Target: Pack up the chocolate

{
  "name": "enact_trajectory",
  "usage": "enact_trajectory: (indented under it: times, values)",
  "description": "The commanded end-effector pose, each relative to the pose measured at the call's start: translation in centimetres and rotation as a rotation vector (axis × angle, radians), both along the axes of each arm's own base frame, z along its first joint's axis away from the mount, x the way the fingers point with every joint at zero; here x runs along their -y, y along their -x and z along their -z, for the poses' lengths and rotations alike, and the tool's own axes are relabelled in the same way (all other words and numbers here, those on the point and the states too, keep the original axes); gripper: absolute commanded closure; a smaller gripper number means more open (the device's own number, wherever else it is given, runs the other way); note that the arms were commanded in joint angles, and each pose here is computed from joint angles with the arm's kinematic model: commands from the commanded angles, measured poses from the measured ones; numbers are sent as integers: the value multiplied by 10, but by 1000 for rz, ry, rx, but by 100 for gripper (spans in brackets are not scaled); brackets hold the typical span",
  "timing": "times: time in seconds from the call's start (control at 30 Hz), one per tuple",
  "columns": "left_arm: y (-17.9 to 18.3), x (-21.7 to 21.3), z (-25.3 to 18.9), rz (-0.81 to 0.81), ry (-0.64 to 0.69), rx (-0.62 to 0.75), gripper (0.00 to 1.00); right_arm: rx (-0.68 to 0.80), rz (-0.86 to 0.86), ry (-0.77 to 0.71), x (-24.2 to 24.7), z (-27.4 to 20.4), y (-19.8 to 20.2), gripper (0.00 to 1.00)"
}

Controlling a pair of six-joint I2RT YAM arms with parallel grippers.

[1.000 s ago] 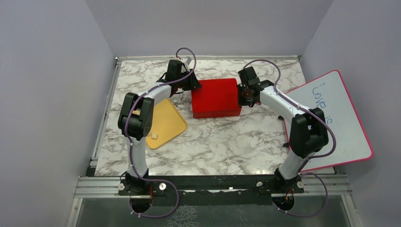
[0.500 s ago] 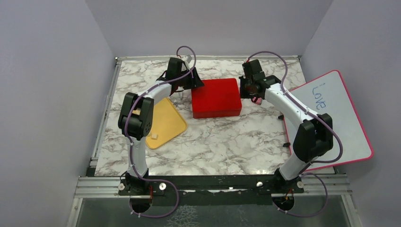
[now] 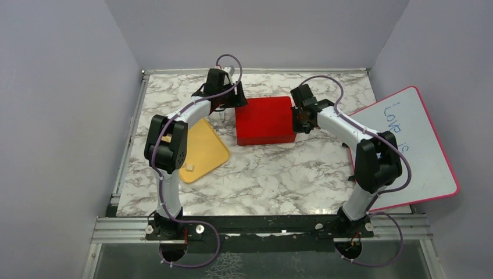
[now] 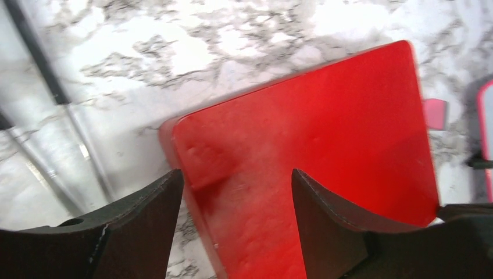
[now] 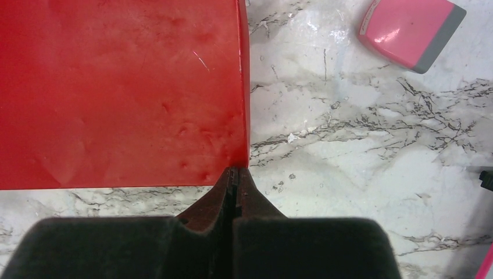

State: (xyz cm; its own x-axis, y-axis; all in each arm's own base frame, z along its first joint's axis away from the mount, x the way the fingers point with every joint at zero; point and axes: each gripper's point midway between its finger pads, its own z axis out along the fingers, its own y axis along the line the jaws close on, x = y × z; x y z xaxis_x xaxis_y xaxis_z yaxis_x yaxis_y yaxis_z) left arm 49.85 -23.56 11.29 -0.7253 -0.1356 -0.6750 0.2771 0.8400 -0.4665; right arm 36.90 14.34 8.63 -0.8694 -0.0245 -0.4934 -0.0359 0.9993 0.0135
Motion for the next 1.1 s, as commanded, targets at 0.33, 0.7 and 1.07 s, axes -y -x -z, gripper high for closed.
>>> enact_trajectory:
  times: [0.33, 0.7, 1.07]
  values:
    - [-3, -2, -51, 1, 29, 106, 72, 392, -43, -189, -31, -112, -55, 99]
    - [-31, 6, -60, -24, 94, 203, 98, 629, -61, -165, -48, -139, -130, 99]
    - [-43, -3, 31, -75, -9, 67, 97, 445, -61, -63, -48, -9, -173, 99]
